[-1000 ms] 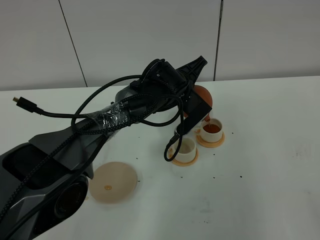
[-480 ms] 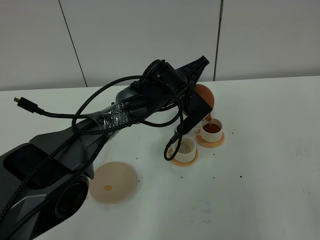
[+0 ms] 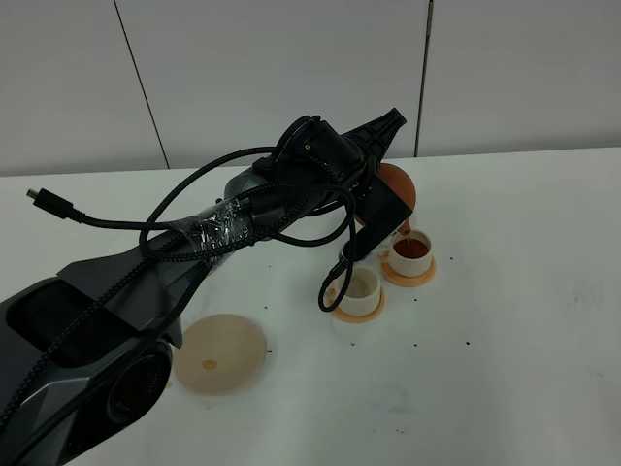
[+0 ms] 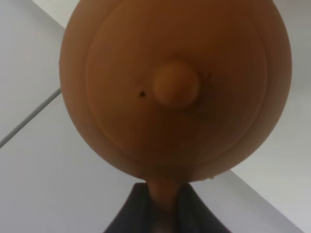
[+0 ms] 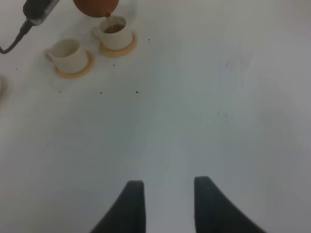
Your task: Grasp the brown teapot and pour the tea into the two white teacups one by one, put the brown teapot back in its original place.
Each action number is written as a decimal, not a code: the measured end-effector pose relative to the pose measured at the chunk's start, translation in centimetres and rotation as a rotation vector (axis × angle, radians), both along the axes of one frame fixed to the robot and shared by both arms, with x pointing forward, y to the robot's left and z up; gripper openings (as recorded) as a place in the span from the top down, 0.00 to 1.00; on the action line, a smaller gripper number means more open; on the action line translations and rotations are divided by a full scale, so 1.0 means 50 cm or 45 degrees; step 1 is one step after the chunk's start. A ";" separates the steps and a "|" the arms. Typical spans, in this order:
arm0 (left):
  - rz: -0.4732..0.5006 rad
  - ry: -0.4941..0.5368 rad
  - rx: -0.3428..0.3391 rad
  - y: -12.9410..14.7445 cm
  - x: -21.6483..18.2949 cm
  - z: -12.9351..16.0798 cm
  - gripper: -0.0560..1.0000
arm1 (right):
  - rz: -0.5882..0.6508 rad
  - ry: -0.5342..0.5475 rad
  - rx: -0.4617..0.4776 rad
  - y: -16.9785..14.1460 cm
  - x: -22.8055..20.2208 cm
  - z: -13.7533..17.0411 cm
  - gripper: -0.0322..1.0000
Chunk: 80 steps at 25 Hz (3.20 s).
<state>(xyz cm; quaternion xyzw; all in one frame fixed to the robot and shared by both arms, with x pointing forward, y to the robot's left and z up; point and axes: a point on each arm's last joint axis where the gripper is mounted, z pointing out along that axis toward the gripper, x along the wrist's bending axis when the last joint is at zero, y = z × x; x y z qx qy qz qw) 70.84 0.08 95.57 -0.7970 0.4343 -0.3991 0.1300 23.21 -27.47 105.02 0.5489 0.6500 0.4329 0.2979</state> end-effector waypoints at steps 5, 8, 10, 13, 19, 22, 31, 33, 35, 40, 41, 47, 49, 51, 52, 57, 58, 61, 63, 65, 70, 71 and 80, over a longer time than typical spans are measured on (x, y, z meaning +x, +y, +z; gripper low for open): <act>0.032 0.008 -0.036 0.000 0.000 0.000 0.78 | 0.000 0.000 0.000 0.000 0.000 0.000 0.73; 0.080 0.026 -0.071 0.002 -0.001 -0.001 0.78 | 0.000 0.000 0.000 0.000 0.000 0.000 0.73; 0.114 0.043 -0.080 0.005 -0.002 -0.003 0.78 | 0.000 0.000 0.000 0.000 0.000 0.000 0.73; 0.155 0.065 -0.088 0.008 -0.004 -0.005 0.78 | 0.000 0.000 0.000 0.000 0.000 0.000 0.73; 0.241 0.096 -0.134 0.012 -0.006 -0.008 0.78 | 0.000 0.000 0.000 0.000 0.000 0.000 0.73; 0.268 0.108 -0.163 0.013 -0.006 -0.009 0.78 | 0.000 0.000 0.000 0.000 0.000 0.000 0.73; 0.376 0.182 -0.272 0.016 -0.010 -0.012 0.78 | 0.000 0.000 0.000 0.000 0.000 0.000 0.73; 0.408 0.198 -0.282 0.020 -0.014 -0.003 0.78 | 0.000 0.000 0.000 0.000 0.000 0.000 0.73; 0.439 0.207 -0.295 0.024 -0.018 0.013 0.78 | 0.000 0.000 0.000 0.000 0.000 0.000 0.73; 0.513 0.216 -0.304 0.048 -0.025 0.062 0.78 | 0.000 0.000 0.000 0.000 0.000 0.000 0.73; 0.534 0.223 -0.296 0.055 -0.027 0.068 0.78 | 0.000 0.000 0.000 0.000 0.000 0.000 0.73; 0.648 0.292 -0.249 0.086 -0.038 0.092 0.78 | 0.000 0.000 0.000 0.000 0.000 0.000 0.73; 0.682 0.299 -0.261 0.096 -0.042 0.107 0.78 | 0.000 0.000 0.000 0.000 0.000 0.000 0.73; 0.709 0.299 -0.274 0.103 -0.046 0.123 0.78 | 0.000 0.000 0.000 0.000 0.000 0.000 0.73; 0.716 0.299 -0.274 0.106 -0.050 0.129 0.78 | 0.000 0.000 0.000 0.000 0.000 0.000 0.73; 0.749 0.348 -0.243 0.132 -0.071 0.120 0.78 | 0.000 0.000 0.000 0.000 0.000 0.000 0.73; 0.753 0.364 -0.228 0.141 -0.077 0.112 0.78 | 0.000 0.000 0.000 0.000 0.000 0.000 0.73; 0.747 0.379 -0.218 0.172 -0.096 0.102 0.78 | 0.000 0.000 0.000 0.000 0.000 0.000 0.73; 0.722 0.364 -0.247 0.190 -0.107 0.103 0.78 | 0.000 0.000 0.000 0.000 0.000 0.000 0.73; 0.687 0.340 -0.252 0.201 -0.117 0.098 0.78 | 0.000 0.000 0.000 0.000 0.000 0.000 0.73; 0.622 0.313 -0.254 0.203 -0.122 0.078 0.78 | 0.000 0.000 0.000 0.000 0.000 0.000 0.73; 0.615 0.311 -0.250 0.201 -0.122 0.074 0.78 | 0.000 0.000 0.000 0.000 0.000 0.000 0.73; 0.538 0.288 -0.205 0.174 -0.121 0.046 0.78 | 0.001 0.000 0.001 0.000 0.000 0.000 0.73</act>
